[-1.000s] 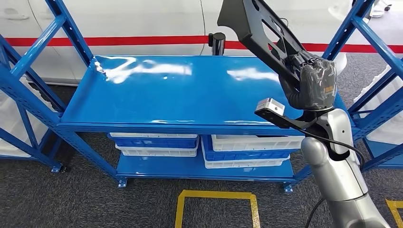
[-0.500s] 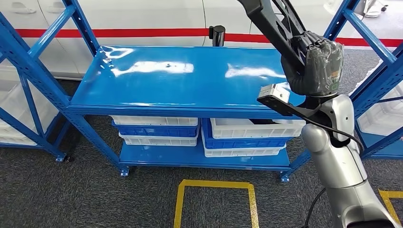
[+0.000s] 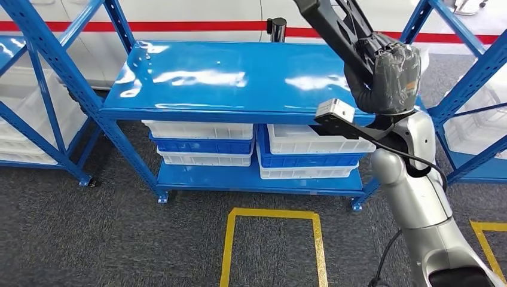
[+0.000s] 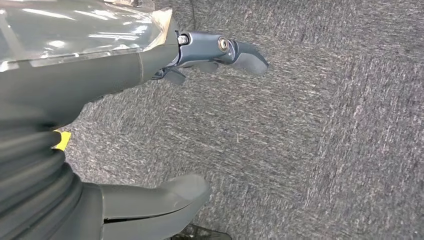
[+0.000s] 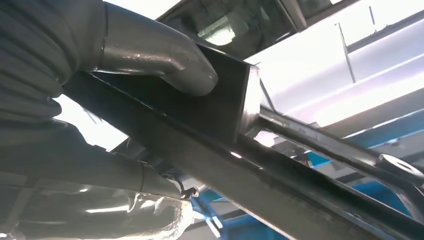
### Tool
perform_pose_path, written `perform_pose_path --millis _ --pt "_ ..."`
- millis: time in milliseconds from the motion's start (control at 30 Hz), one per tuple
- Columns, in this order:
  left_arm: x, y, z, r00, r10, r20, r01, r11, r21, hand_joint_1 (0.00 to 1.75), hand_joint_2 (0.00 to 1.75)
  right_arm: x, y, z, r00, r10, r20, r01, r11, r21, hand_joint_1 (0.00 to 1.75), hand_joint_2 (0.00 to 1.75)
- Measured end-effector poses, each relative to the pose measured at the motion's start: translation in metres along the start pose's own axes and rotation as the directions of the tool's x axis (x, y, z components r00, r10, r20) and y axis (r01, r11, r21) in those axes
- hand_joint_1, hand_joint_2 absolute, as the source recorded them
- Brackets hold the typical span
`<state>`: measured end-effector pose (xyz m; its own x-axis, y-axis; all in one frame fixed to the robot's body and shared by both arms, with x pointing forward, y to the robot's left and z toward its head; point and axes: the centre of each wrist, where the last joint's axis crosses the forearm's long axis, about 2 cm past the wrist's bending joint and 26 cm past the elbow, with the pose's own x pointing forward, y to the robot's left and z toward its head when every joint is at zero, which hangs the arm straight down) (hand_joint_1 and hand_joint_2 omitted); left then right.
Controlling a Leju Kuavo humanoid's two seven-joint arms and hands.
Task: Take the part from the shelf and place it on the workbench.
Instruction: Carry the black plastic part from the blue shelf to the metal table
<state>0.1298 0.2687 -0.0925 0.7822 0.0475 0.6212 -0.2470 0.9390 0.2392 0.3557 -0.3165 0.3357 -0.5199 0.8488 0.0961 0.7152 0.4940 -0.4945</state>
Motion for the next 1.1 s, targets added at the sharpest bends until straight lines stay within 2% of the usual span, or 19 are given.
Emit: perform_pose_path --millis 300,500,1100 --pt "-0.008 0.006 0.002 0.999 0.023 -0.031 -0.022 0.999 0.029 0.00 1.75 0.012 0.020 -0.005 0.997 -0.055 -0.045 0.055 0.998 0.006 1.75 1.75" --pt "-0.008 0.008 0.001 0.999 0.027 -0.033 -0.026 0.999 0.038 0.00 1.75 0.013 0.024 -0.009 0.997 -0.061 -0.055 0.062 0.998 0.004 1.75 1.75" --pt "-0.012 0.009 0.002 0.999 -0.002 -0.044 0.004 0.999 0.044 0.00 1.75 -0.008 0.026 0.003 0.991 -0.063 -0.117 0.064 0.998 0.001 1.75 1.75"
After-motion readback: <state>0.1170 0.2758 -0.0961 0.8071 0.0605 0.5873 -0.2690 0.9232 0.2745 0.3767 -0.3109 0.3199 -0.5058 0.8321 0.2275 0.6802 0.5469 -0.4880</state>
